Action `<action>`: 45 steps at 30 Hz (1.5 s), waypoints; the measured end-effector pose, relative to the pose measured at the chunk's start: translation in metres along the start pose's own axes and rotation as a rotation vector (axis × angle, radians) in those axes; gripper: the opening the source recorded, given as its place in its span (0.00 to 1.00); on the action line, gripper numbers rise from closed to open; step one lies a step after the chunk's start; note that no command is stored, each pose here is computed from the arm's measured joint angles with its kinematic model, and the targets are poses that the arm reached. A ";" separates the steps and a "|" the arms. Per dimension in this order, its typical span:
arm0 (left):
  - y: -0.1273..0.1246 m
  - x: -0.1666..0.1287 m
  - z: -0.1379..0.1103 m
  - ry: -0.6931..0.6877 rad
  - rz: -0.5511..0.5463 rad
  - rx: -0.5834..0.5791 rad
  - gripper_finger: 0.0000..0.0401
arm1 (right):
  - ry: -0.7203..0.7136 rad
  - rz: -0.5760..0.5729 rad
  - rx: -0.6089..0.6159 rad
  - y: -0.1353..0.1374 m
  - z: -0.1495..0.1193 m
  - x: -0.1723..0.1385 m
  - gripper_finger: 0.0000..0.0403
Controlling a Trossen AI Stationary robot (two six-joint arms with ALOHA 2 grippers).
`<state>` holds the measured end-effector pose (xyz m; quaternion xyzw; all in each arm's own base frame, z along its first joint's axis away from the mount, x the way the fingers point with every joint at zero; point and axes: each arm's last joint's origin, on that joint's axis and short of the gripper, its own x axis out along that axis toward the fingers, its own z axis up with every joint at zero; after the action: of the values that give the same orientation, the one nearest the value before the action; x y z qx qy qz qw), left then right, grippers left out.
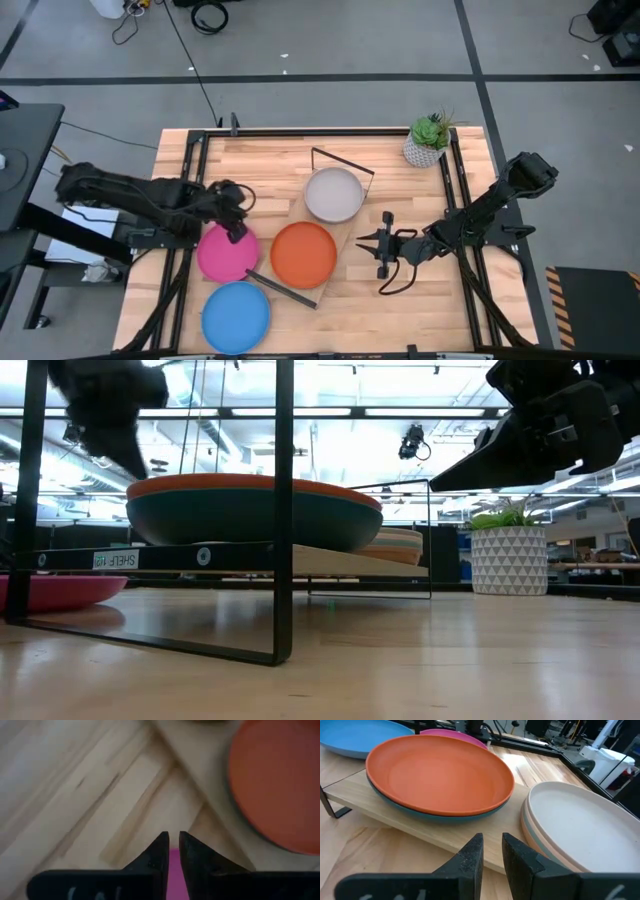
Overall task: Place and stack plates onto a shelf
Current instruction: Stack the pink plate on top of the orange plate on the shelf
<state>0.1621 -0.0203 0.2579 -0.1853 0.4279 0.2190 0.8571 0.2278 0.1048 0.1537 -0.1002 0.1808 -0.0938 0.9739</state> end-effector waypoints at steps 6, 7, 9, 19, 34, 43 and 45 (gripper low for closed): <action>0.015 0.017 -0.021 0.131 0.101 -0.056 0.23 | -0.001 0.000 0.000 0.000 0.000 0.000 0.19; 0.016 0.021 -0.022 0.163 0.111 -0.058 0.26 | -0.001 0.000 0.000 0.000 0.000 0.000 0.19; 0.017 0.026 -0.022 0.213 0.116 -0.064 0.32 | -0.001 0.000 0.000 0.000 0.000 0.000 0.19; 0.018 0.063 -0.019 0.436 0.172 -0.016 0.51 | -0.005 0.002 -0.016 0.000 0.001 0.000 0.19; 0.022 0.111 -0.025 0.694 0.199 0.240 0.41 | -0.016 0.009 -0.010 0.000 0.002 0.000 0.19; 0.022 0.118 -0.030 0.793 0.172 0.330 0.05 | -0.017 0.009 -0.004 0.000 0.002 0.000 0.19; 0.022 0.115 -0.028 0.813 0.185 0.335 0.05 | -0.017 0.010 -0.001 0.000 0.002 0.000 0.19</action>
<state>0.1939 0.0090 0.1453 -0.0759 0.7742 0.1318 0.6143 0.2288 0.1055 0.1557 -0.1008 0.1729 -0.0880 0.9758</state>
